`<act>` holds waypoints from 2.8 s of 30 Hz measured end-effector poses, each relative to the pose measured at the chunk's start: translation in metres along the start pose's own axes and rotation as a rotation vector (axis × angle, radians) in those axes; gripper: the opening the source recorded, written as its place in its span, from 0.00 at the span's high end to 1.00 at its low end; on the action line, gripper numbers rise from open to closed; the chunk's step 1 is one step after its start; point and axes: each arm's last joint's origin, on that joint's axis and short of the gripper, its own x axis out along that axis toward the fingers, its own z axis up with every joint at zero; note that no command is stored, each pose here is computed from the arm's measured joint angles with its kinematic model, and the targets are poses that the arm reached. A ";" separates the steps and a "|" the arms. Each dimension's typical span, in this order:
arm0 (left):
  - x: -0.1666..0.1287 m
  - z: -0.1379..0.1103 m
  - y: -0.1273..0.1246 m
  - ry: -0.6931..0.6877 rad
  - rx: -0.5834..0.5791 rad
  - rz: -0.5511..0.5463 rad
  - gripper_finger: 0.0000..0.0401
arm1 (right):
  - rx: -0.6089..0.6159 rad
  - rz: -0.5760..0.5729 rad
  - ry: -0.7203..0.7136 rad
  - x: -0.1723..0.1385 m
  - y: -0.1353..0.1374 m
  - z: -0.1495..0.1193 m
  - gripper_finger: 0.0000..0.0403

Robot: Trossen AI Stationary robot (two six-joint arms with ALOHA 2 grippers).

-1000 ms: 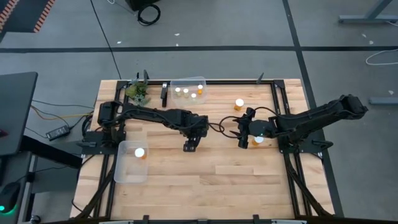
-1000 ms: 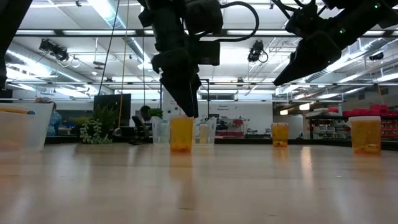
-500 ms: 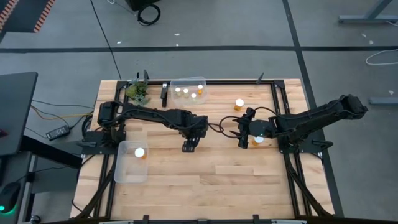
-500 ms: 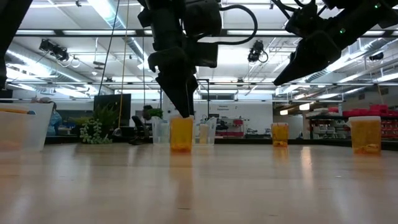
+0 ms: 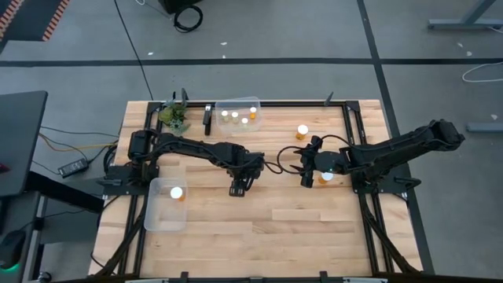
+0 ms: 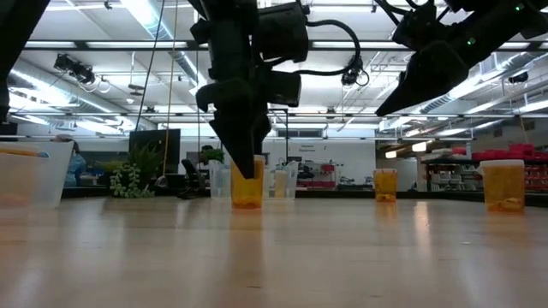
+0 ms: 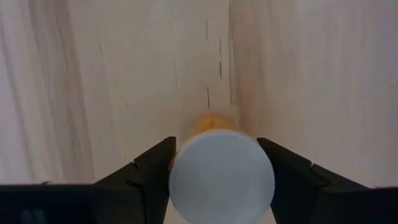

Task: Pick and place medicine bottles into bin by pill shape (circle, oval)
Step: Put the bottom left big orange pill bottle into the bottom transparent bin

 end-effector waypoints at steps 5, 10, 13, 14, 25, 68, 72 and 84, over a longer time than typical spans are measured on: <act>0.000 0.000 0.000 0.004 -0.005 0.001 0.47 | 0.002 0.000 0.001 0.000 0.000 0.000 0.37; -0.007 0.000 -0.008 -0.003 -0.016 -0.003 0.47 | -0.003 0.000 0.003 0.000 0.000 0.000 0.37; -0.014 -0.001 -0.017 -0.006 -0.025 -0.014 0.48 | -0.022 0.000 0.003 0.000 0.000 0.000 0.37; -0.017 -0.002 -0.020 0.000 -0.029 -0.022 0.48 | -0.032 0.000 0.002 0.000 0.000 0.000 0.37; -0.050 -0.010 -0.063 -0.002 -0.057 -0.056 0.48 | -0.092 0.063 -0.020 0.007 -0.014 0.005 0.37; -0.143 -0.091 -0.172 0.021 -0.148 0.195 0.47 | 0.020 0.100 -0.040 0.012 -0.027 0.009 0.37; -0.153 -0.100 -0.179 -0.004 -0.201 0.186 0.46 | 0.033 0.100 -0.037 0.012 -0.027 0.009 0.37; -0.164 -0.131 -0.204 0.039 -0.312 0.218 0.46 | 0.059 0.129 -0.039 0.012 -0.025 0.009 0.37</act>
